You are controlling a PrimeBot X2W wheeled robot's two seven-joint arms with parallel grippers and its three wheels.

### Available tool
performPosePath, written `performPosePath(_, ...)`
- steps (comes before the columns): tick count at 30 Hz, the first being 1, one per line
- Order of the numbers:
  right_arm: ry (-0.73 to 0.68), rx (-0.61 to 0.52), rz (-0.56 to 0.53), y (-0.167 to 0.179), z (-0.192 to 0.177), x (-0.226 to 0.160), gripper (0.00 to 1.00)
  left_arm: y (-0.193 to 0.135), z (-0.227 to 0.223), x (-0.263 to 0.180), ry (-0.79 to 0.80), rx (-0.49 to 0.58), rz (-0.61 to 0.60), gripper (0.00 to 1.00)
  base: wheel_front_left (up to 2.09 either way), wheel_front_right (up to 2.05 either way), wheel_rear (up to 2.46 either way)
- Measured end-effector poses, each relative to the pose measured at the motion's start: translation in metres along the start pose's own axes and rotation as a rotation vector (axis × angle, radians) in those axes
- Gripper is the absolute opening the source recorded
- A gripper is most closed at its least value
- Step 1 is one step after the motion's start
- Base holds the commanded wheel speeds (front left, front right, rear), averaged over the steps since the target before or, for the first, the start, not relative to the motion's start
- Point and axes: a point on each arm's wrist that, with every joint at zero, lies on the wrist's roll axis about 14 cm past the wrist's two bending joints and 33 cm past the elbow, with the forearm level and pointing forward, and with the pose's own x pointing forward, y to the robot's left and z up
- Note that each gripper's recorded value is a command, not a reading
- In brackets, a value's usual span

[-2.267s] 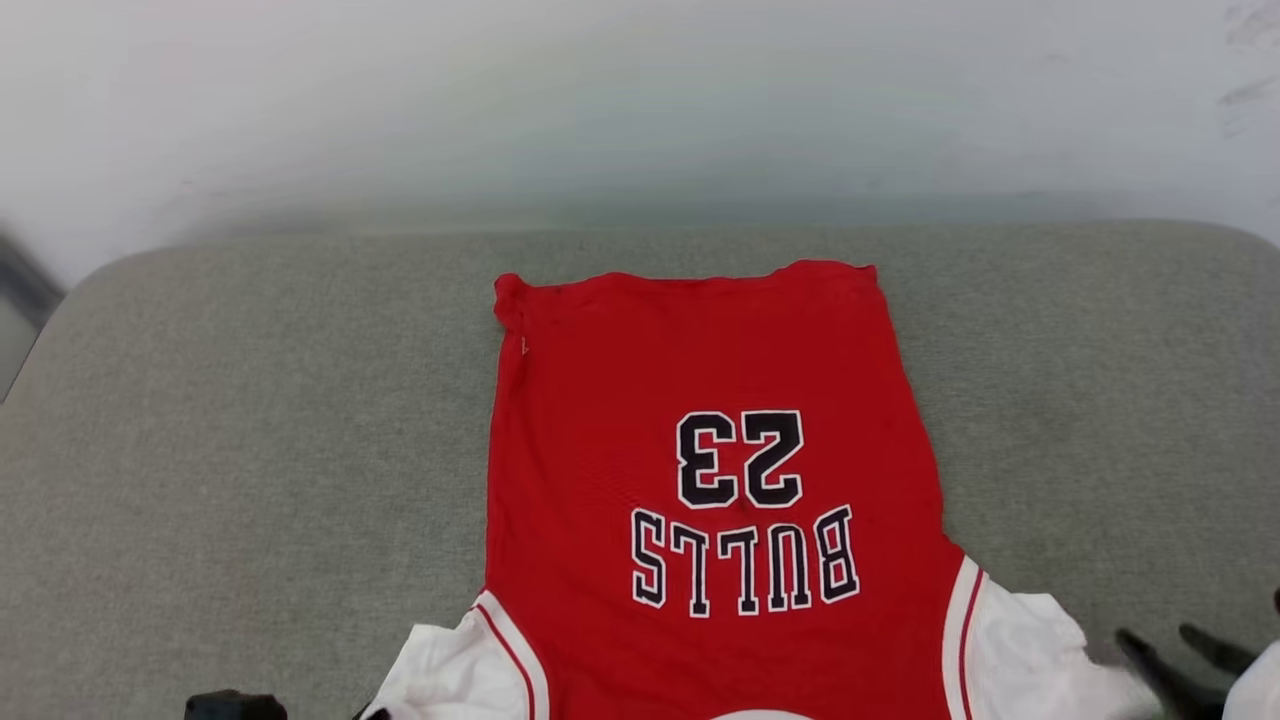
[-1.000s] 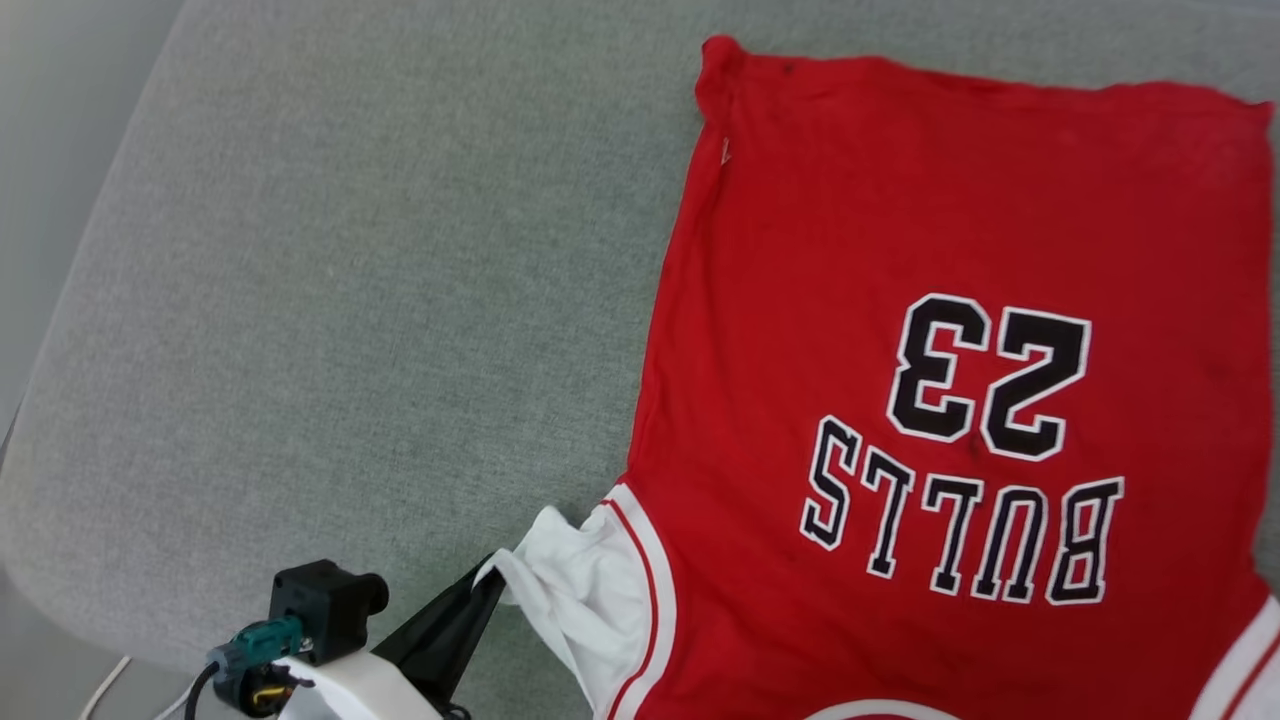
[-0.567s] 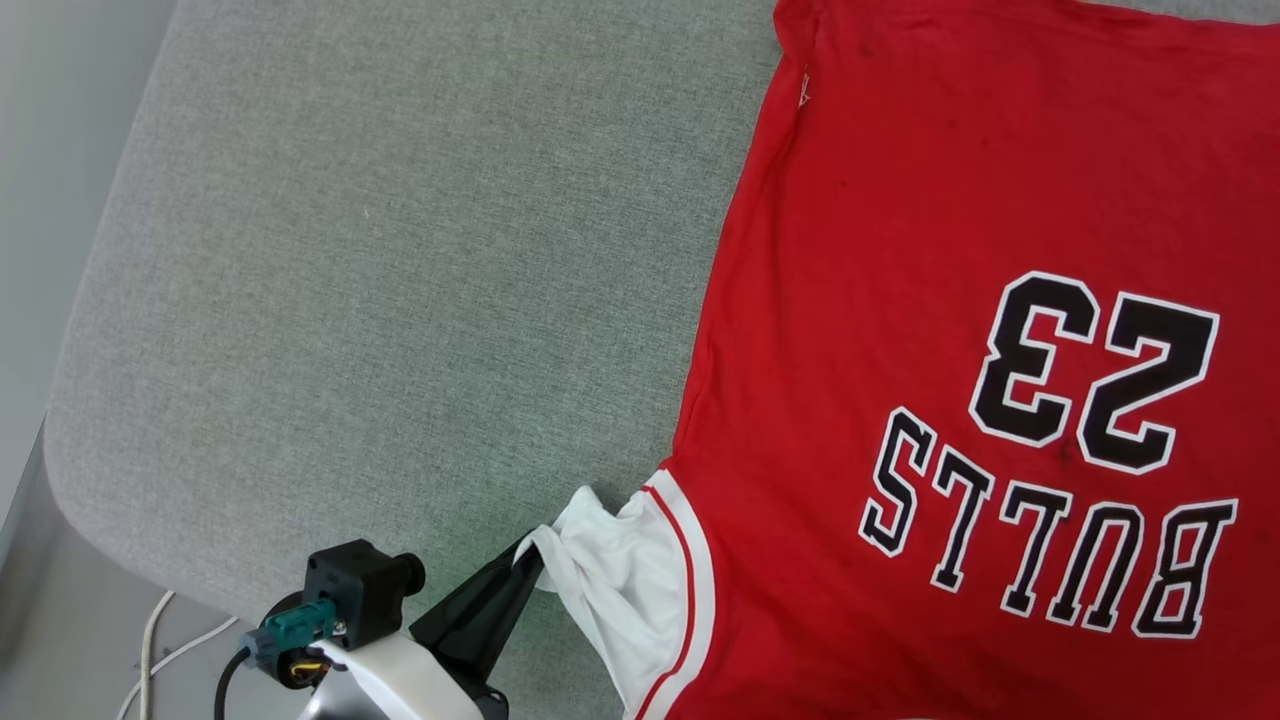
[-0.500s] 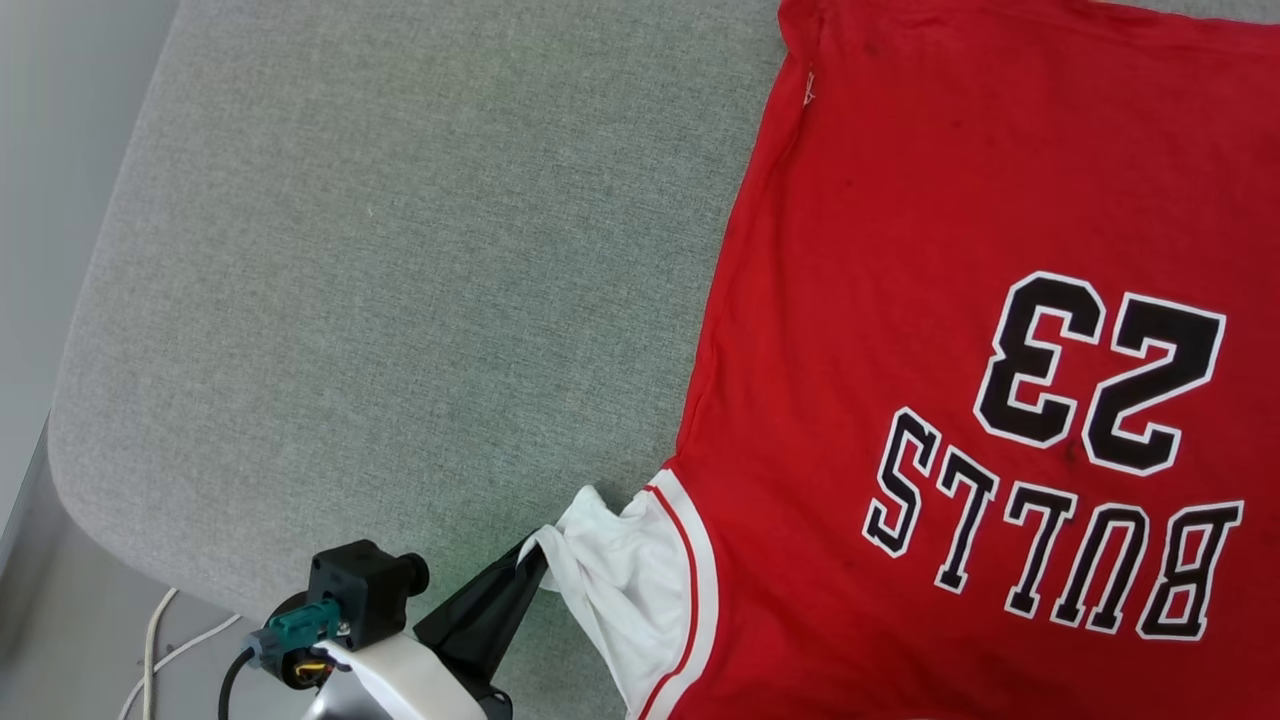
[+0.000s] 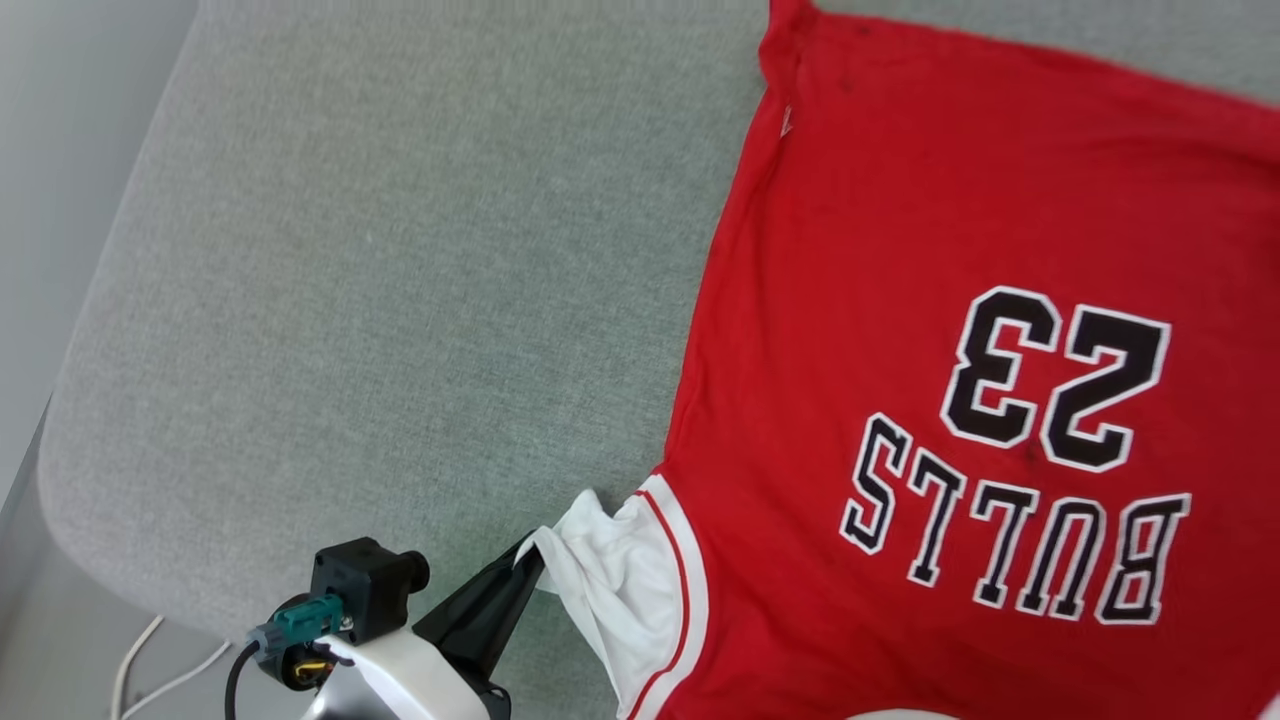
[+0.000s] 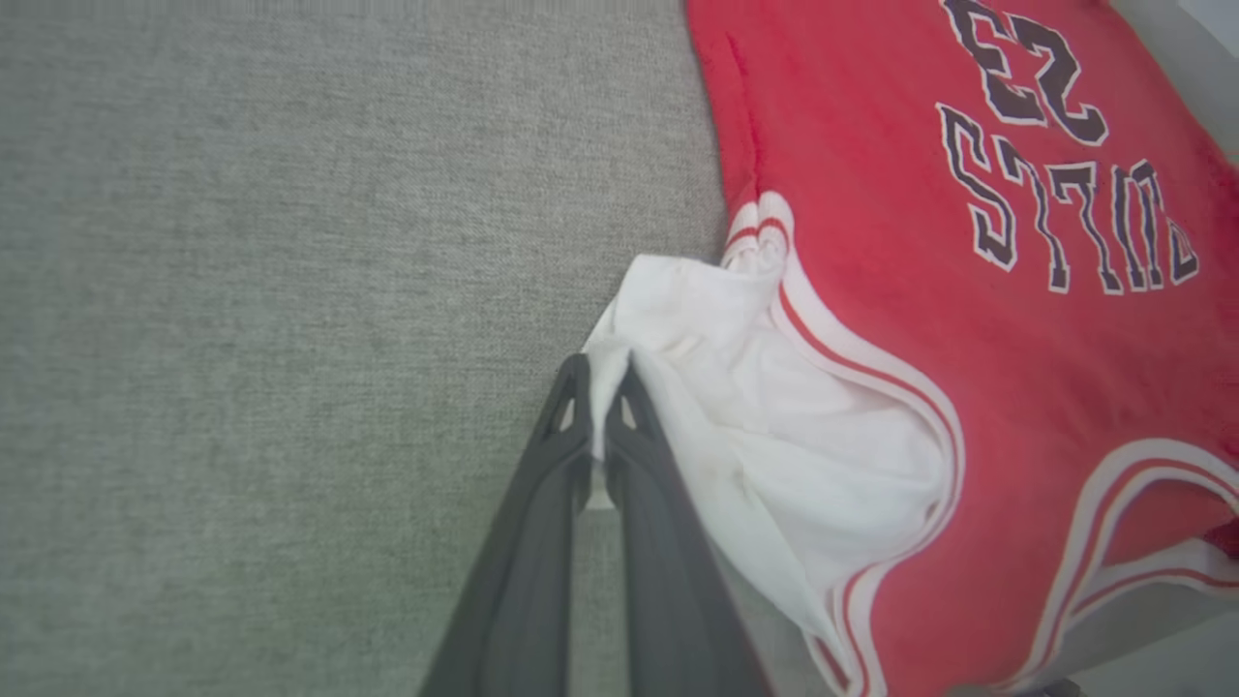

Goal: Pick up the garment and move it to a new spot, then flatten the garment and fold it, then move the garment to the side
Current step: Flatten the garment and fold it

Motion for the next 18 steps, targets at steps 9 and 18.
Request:
performPosePath(9, 0.018, 0.054, -0.038, -0.023, -0.052, -0.047, 0.0, -0.014, 0.015, -0.007, -0.061, 0.021, -0.056, 0.0, 0.0, 0.0, 0.0)
performPosePath(18, 0.016, 0.085, -0.052, -0.039, -0.126, -0.102, 0.0, -0.032, 0.023, -0.019, -0.112, 0.038, -0.116, 0.0, 0.0, 0.0, 0.0)
